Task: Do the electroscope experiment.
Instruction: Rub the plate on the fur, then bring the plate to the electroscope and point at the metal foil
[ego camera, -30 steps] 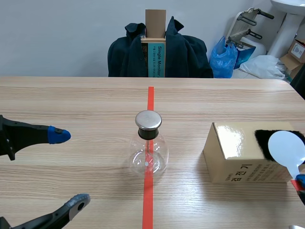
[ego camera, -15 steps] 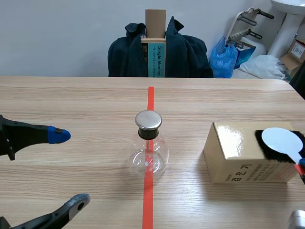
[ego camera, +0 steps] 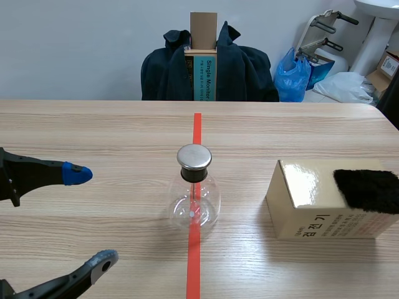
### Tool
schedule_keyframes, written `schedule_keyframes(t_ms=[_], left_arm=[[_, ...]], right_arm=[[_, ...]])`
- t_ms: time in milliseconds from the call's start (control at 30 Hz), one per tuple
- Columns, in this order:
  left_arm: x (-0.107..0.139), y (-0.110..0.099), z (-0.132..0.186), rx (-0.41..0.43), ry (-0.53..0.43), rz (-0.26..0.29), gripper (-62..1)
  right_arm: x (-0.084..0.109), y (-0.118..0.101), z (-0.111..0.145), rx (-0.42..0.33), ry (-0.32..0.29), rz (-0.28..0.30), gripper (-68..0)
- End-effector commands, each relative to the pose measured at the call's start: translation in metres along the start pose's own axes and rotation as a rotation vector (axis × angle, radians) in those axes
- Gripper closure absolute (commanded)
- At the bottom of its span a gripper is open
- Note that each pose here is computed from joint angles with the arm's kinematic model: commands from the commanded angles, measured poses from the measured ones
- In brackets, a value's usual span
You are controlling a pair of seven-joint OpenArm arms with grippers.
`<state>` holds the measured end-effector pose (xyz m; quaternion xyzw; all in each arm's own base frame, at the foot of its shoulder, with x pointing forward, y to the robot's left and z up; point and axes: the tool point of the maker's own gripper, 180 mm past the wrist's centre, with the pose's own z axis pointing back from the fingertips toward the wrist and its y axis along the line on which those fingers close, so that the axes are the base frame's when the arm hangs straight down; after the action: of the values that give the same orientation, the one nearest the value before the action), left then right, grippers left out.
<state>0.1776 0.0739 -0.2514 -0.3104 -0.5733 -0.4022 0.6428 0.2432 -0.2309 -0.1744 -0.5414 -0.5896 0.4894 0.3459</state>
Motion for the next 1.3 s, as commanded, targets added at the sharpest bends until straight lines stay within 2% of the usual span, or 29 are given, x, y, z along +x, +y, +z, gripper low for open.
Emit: schedule_keyframes(t_ms=[0, 67, 200, 333, 433, 467, 600, 633, 667, 933, 1067, 1267], left_arm=[[0.006, 0.002, -0.001, 0.006, -0.027, 0.001, -62.3], [0.006, 0.002, -0.001, 0.006, -0.027, 0.001, -62.3], [0.005, 0.002, -0.001, 0.006, -0.024, -0.002, -62.3], [0.005, 0.002, -0.001, 0.007, -0.019, -0.003, -62.3], [-0.003, 0.004, -0.001, 0.011, 0.025, -0.006, -62.3], [-0.006, 0.006, -0.002, 0.015, 0.040, -0.008, -55.5], [-0.025, 0.022, -0.003, 0.051, 0.103, -0.007, -9.3], [-0.031, 0.027, -0.004, 0.058, 0.116, -0.005, -0.3], [-0.036, 0.031, -0.006, 0.064, 0.126, -0.001, -1.9], [-0.068, 0.054, -0.040, 0.064, 0.126, 0.051, -1.9], [-0.080, 0.054, -0.061, 0.028, 0.147, 0.031, -1.9], [-0.091, 0.059, -0.082, 0.063, 0.153, 0.000, -1.9]], right_arm=[[-0.007, -0.015, -0.006, -0.039, 0.020, -0.001, -0.8], [-0.007, -0.030, -0.012, -0.080, 0.033, -0.020, -0.8], [-0.002, -0.050, -0.018, -0.138, 0.022, -0.032, -0.8], [0.002, -0.062, -0.026, -0.146, 0.019, -0.058, -0.8], [0.007, -0.070, -0.030, -0.153, 0.006, -0.080, -0.8], [0.009, -0.071, -0.031, -0.150, 0.001, -0.084, -0.8], [0.017, -0.073, -0.036, -0.119, -0.026, -0.107, -0.8], [0.018, -0.073, -0.037, -0.114, -0.031, -0.112, -0.8], [0.019, -0.074, -0.037, -0.109, -0.035, -0.116, -0.8], [0.032, -0.075, -0.037, -0.104, -0.100, -0.138, -0.8], [0.035, -0.076, -0.036, -0.113, -0.107, -0.152, -0.8], [0.050, -0.072, -0.036, -0.114, -0.132, -0.184, -0.8]])
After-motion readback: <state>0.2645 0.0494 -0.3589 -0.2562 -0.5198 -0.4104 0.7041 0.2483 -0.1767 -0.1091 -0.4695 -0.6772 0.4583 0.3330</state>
